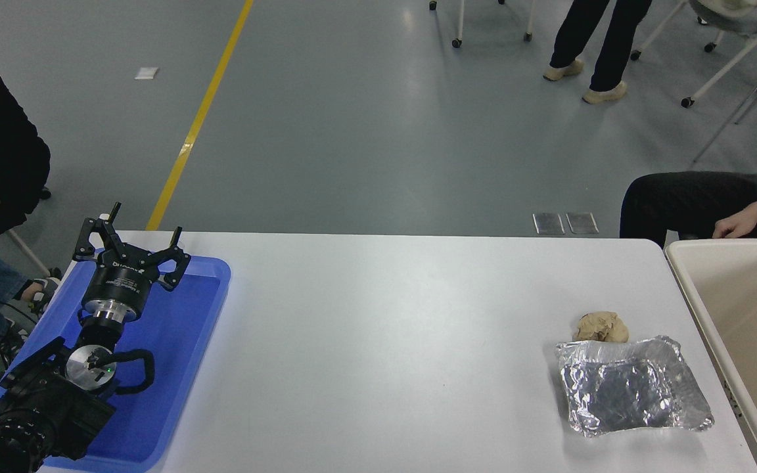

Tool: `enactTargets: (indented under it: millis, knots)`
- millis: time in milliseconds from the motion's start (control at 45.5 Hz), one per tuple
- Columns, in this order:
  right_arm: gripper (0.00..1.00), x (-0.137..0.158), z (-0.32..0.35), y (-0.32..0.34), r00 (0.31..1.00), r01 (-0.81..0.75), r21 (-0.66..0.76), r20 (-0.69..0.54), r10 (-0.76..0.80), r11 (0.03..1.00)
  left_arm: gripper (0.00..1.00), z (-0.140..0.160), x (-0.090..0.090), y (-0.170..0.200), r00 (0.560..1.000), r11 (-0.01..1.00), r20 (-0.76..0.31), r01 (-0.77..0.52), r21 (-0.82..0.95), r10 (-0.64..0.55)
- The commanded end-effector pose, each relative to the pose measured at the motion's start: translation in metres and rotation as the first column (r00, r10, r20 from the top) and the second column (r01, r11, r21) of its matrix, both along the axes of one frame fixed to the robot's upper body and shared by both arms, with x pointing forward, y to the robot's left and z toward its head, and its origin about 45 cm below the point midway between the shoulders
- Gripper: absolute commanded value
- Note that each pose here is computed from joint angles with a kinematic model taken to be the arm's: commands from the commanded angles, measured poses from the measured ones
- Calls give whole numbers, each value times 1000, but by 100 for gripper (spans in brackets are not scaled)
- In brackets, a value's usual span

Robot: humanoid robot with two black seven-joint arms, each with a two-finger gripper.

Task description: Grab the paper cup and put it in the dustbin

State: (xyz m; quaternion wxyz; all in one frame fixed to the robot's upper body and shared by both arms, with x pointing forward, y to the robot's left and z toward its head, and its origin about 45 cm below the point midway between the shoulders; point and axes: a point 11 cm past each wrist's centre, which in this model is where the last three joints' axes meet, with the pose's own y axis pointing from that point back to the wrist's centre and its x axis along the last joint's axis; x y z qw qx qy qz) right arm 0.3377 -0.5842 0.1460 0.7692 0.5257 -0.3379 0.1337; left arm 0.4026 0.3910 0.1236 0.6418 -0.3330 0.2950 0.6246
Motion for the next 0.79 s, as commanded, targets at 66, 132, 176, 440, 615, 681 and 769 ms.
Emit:
enactTargets:
  millis: [66, 132, 176, 440, 615, 681, 769]
  knots:
    - [100, 34, 26, 67, 974, -189, 104, -106, 200, 976, 100, 0, 0, -1, 1000, 1000, -1, 2, -2, -2]
    - [100, 41, 38, 91, 950, -267, 120, -136, 282, 956, 100, 0, 0, -1, 1000, 1000, -1, 2, -2, -2]
    - [100, 43, 45, 109, 926, -323, 134, -160, 342, 937, 100, 0, 0, -1, 1000, 1000, -1, 2, -2, -2]
    - [100, 38, 108, 198, 797, -468, 244, -299, 525, 850, 100, 0, 0, -1, 1000, 1000, -1, 2, -2, -2]
    - [100, 24, 142, 251, 719, -444, 353, -408, 563, 823, 100, 0, 0, -1, 1000, 1000, -1, 2, -2, -2]
    - [100, 23, 152, 268, 712, -415, 395, -419, 563, 820, 100, 0, 0, -1, 1000, 1000, -1, 2, -2, -2]
    - [100, 25, 165, 291, 709, -392, 432, -421, 566, 812, 100, 0, 0, -1, 1000, 1000, -1, 2, -2, -2]
